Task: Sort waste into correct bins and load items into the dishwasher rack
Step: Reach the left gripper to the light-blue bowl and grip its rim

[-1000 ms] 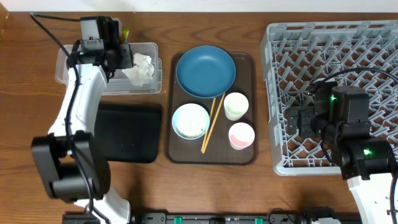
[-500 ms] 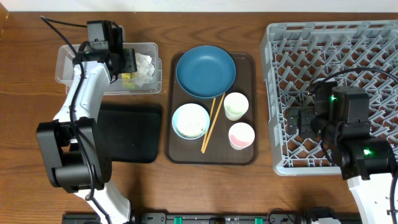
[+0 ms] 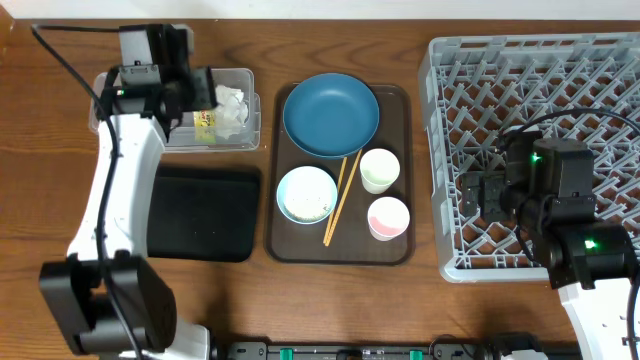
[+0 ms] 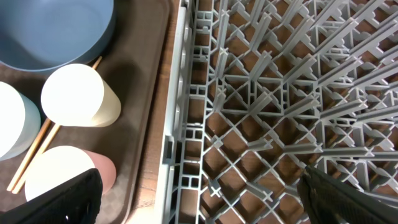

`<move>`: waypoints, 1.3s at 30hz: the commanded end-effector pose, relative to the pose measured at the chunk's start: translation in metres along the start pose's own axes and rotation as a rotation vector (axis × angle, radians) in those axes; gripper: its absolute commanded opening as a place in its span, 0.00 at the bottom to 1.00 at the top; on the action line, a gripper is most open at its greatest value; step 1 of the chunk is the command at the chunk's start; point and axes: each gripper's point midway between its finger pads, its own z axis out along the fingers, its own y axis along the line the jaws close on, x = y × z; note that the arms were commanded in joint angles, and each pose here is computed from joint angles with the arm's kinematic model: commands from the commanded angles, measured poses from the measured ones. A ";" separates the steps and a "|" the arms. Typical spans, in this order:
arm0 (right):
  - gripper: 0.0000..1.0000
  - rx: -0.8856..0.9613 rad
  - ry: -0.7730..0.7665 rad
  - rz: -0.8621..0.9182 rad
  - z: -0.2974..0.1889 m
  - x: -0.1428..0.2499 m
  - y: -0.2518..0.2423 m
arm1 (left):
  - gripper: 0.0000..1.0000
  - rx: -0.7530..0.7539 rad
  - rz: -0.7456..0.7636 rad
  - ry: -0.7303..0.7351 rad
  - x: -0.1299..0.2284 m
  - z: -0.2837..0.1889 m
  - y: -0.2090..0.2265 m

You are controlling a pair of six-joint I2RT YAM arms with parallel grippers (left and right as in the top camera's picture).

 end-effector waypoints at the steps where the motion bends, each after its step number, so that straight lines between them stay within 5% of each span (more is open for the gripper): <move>1: 0.99 -0.006 -0.032 0.004 -0.007 -0.009 0.002 | 0.58 0.096 0.002 0.074 0.019 -0.005 -0.036; 6: 0.99 -0.006 -0.031 0.004 -0.007 -0.009 0.002 | 0.71 0.111 0.001 0.279 0.070 -0.013 -0.058; 13: 0.99 -0.006 -0.032 0.004 -0.007 -0.009 0.002 | 0.72 0.088 -0.071 0.477 0.117 -0.030 -0.074; 23: 0.99 -0.007 -0.031 0.004 -0.007 -0.009 0.003 | 0.72 0.183 0.107 0.463 0.136 -0.020 -0.149; 39: 0.99 -0.006 -0.028 0.004 -0.007 -0.008 0.003 | 0.62 0.129 0.232 0.584 0.207 0.040 -0.211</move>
